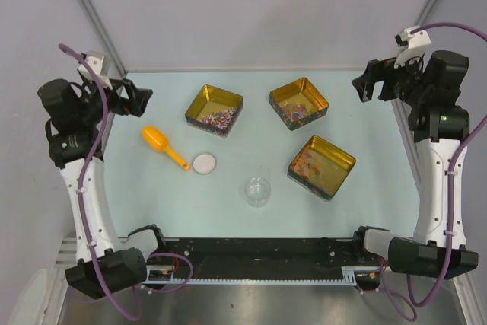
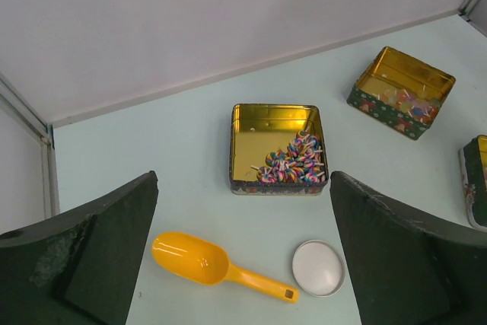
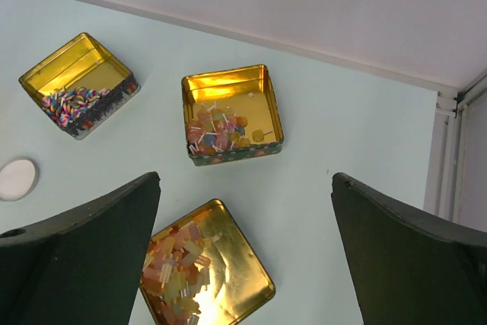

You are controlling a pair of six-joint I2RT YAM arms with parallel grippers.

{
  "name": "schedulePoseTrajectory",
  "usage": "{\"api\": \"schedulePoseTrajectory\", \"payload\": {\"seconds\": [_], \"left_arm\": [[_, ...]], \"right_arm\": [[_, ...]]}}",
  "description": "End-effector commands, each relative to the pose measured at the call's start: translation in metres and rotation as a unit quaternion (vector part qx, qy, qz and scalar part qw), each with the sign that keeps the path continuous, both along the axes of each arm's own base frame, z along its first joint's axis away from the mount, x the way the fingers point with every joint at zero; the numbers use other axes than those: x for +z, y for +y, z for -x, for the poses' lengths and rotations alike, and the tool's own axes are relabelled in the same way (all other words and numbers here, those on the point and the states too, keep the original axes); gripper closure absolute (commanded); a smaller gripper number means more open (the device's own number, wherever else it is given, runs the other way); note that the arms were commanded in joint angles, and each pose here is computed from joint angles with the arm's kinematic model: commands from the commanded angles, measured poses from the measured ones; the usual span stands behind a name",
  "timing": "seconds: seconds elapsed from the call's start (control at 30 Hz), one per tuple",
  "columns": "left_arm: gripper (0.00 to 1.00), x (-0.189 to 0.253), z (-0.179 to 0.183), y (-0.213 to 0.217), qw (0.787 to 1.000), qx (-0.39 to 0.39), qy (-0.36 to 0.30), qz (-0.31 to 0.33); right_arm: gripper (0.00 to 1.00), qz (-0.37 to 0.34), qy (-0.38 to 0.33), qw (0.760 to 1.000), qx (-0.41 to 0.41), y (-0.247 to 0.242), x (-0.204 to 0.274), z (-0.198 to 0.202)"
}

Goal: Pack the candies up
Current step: Pick up the spatula from the center of the board.

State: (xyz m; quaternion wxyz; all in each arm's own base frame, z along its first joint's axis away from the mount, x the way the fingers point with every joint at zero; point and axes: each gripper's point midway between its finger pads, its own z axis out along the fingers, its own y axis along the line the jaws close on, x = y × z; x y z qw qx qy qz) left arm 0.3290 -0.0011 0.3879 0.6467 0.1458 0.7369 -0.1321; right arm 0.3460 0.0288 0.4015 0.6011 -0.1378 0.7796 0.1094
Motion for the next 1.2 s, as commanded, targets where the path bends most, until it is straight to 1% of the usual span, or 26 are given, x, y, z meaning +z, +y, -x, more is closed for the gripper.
{"api": "schedulePoseTrajectory", "payload": {"seconds": [0.0,0.3,0.4,0.47,0.6,0.73,0.8,0.83,0.87,0.93,1.07,1.17], "left_arm": [[0.0,0.006,0.003,-0.005,1.0,-0.01,-0.018,-0.007],[0.0,0.006,-0.002,0.001,0.999,-0.006,-0.022,-0.028],[0.0,0.004,-0.003,0.002,0.999,-0.003,-0.022,-0.034],[0.0,0.0,-0.005,0.003,0.999,0.001,-0.017,-0.038],[0.0,-0.015,-0.009,0.0,0.999,-0.006,-0.003,-0.042],[0.0,-0.037,-0.01,-0.002,0.999,-0.01,0.021,-0.041],[0.0,-0.042,-0.01,0.0,0.999,-0.006,0.022,-0.049],[0.0,-0.05,-0.01,0.0,0.998,-0.005,0.029,-0.048],[0.0,-0.052,-0.01,0.001,0.998,-0.002,0.032,-0.049],[0.0,-0.06,-0.011,0.006,0.998,0.011,0.037,-0.053],[0.0,-0.075,-0.017,0.015,0.997,0.03,0.046,-0.061],[0.0,-0.099,-0.026,0.021,0.994,0.019,0.08,-0.067]], "right_arm": [[0.0,0.005,-0.024,1.0,0.003,0.0,0.013,0.005],[0.0,-0.002,-0.025,0.999,0.022,0.009,0.016,0.002],[0.0,0.003,-0.023,0.999,0.034,0.017,0.017,0.0],[0.0,0.021,-0.022,0.999,0.04,0.022,0.014,0.0],[0.0,0.062,-0.011,0.995,0.079,0.05,0.003,0.008],[0.0,0.119,-0.001,0.983,0.141,0.097,-0.015,0.023],[0.0,0.145,-0.001,0.977,0.157,0.113,-0.024,0.027],[0.0,0.16,-0.003,0.976,0.148,0.116,-0.026,0.026],[0.0,0.169,-0.006,0.971,0.171,0.134,-0.032,0.032],[0.0,0.182,-0.007,0.966,0.184,0.148,-0.039,0.032],[0.0,0.193,-0.004,0.951,0.242,0.192,-0.052,0.044],[0.0,0.195,-0.001,0.944,0.265,0.209,-0.059,0.047]]}}
